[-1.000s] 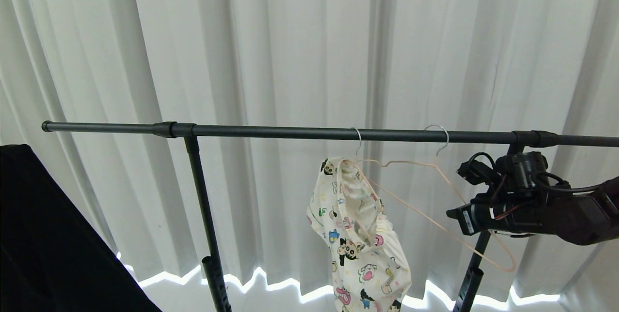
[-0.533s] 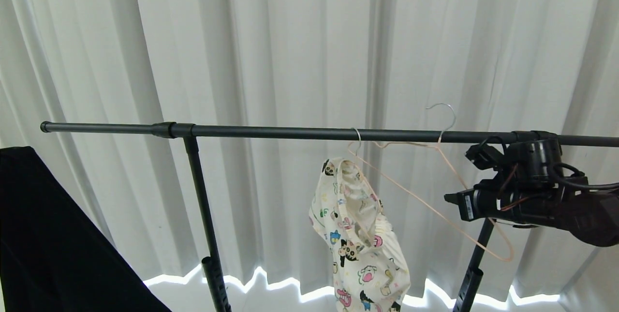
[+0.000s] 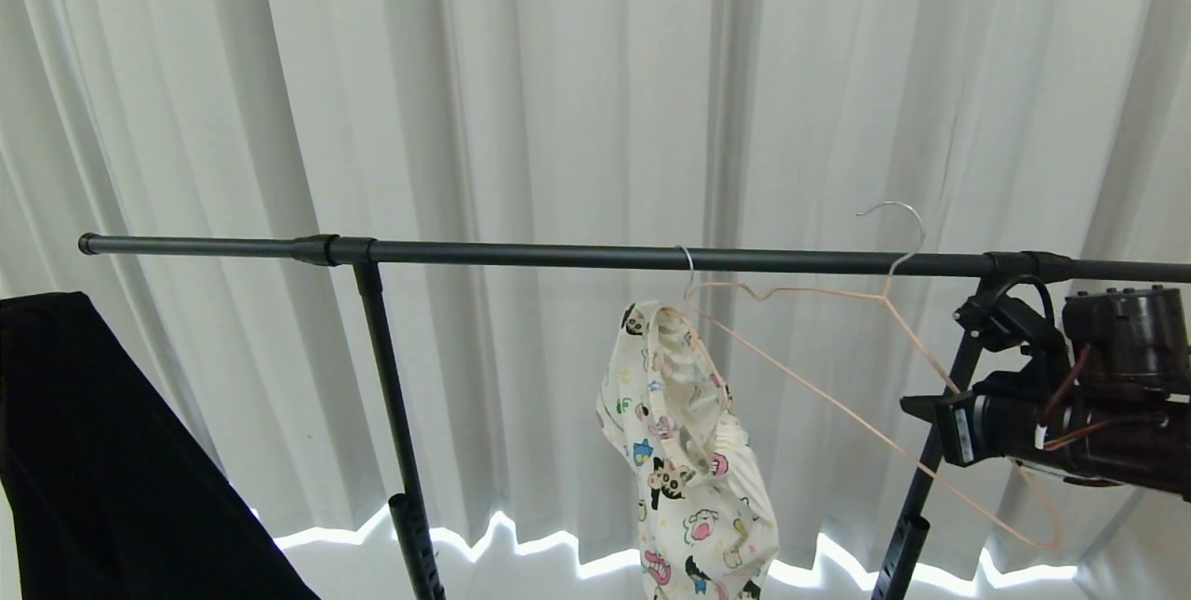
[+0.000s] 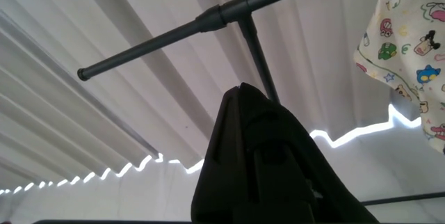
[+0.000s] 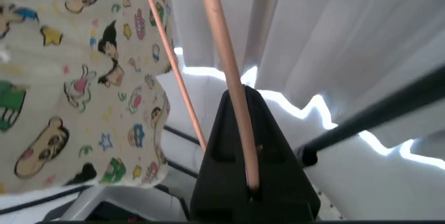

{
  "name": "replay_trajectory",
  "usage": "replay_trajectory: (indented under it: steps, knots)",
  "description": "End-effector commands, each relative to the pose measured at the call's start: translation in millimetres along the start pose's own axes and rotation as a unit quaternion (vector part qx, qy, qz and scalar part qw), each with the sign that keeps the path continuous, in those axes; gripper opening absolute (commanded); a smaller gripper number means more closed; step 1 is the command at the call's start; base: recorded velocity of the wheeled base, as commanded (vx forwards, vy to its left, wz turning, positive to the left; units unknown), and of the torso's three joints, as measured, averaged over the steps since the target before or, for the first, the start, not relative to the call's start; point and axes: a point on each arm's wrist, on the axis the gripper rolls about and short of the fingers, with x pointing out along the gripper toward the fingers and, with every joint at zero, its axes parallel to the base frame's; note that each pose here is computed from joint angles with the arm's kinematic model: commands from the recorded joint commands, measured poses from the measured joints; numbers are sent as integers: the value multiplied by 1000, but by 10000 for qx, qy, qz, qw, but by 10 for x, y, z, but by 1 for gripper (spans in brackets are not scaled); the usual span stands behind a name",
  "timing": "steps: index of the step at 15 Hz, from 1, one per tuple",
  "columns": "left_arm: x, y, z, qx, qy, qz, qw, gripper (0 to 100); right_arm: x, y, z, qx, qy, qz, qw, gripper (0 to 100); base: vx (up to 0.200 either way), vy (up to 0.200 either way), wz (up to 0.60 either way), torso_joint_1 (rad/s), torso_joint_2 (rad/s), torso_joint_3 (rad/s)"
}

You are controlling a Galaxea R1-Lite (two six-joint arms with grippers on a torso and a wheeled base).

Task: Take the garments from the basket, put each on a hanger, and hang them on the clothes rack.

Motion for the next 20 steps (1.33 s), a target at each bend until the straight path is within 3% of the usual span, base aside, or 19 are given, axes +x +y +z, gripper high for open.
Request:
replay_trajectory:
  steps: [1,6,10,14,20]
  knots:
    - [17,0,3,2,24,-6,10000,0,-183,31,-13,-36,-156,-67,9998,0,0,0,0,0,0,0]
    - [73,-8,-8,15,120,-54,9999,0,-761,95,-180,6,351,-923,9951,0,0,0,0,0,0,0]
    - [89,-13,-17,163,157,-66,9997,0,-1142,133,-372,-13,484,-1538,9869,0,0,0,0,0,0,0]
    - [93,-19,-27,249,173,-85,9995,0,-1293,137,-581,-45,488,-2042,9777,0,0,0,0,0,0,0]
    - [99,-30,-40,341,192,-113,9992,0,-1347,138,-588,-101,372,-2198,9748,0,-200,0,0,1,2,2]
